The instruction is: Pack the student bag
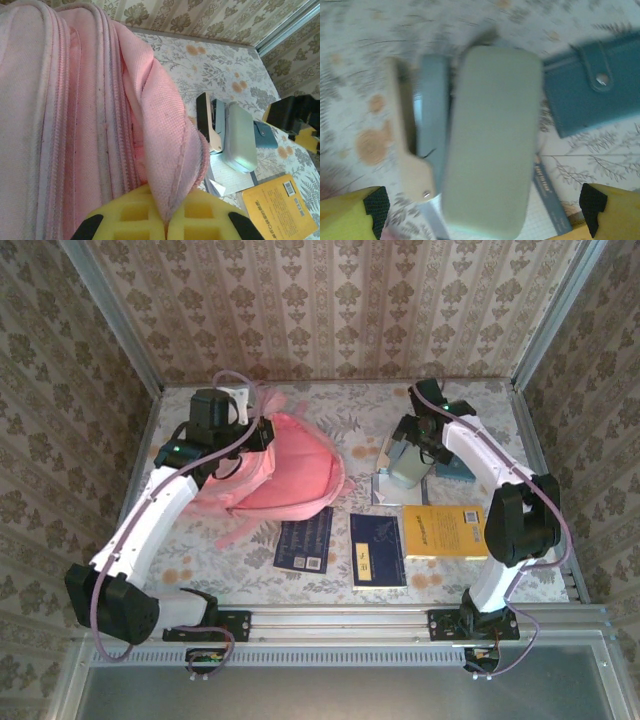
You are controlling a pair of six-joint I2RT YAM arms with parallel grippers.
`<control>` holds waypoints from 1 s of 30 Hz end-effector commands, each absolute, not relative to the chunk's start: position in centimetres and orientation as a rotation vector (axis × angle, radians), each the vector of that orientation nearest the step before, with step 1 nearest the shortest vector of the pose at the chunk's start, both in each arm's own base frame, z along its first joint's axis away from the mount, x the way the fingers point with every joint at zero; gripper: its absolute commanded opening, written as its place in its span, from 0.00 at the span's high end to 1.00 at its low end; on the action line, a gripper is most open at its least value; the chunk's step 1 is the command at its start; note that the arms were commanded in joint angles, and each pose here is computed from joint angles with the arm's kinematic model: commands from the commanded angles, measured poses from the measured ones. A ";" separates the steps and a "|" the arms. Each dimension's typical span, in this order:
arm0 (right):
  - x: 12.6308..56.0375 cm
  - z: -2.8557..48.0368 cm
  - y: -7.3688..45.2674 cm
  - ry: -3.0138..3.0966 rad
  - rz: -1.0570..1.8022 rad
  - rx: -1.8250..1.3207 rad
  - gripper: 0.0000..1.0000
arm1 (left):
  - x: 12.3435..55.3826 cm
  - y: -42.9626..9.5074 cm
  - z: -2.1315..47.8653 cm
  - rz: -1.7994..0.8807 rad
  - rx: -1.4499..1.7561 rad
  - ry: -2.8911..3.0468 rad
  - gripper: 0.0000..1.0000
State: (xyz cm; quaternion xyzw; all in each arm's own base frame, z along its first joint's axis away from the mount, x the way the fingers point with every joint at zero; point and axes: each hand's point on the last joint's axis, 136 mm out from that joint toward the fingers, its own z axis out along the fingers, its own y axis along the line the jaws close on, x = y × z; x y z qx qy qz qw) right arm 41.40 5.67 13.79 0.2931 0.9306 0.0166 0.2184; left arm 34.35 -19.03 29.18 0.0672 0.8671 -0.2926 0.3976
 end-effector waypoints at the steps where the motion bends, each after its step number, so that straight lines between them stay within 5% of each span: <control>1: 40.1 10.1 5.9 2.644 0.067 1.017 0.00 | 34.0 -19.3 33.9 -0.788 0.193 2.013 1.00; 11: 41.0 4.5 6.2 2.676 0.088 1.173 0.00 | 33.1 -19.7 34.5 -0.760 0.237 1.997 1.00; 19: 41.6 3.1 6.6 2.666 0.146 1.177 0.15 | 33.3 -19.8 34.3 -0.756 0.239 2.003 1.00; 23: 41.8 4.1 6.7 2.645 0.165 1.156 0.24 | 33.4 -19.8 34.0 -0.749 0.239 2.010 1.00; 30: 41.3 11.2 5.4 2.522 0.135 1.002 0.24 | 33.4 -19.8 34.8 -0.741 0.250 2.008 1.00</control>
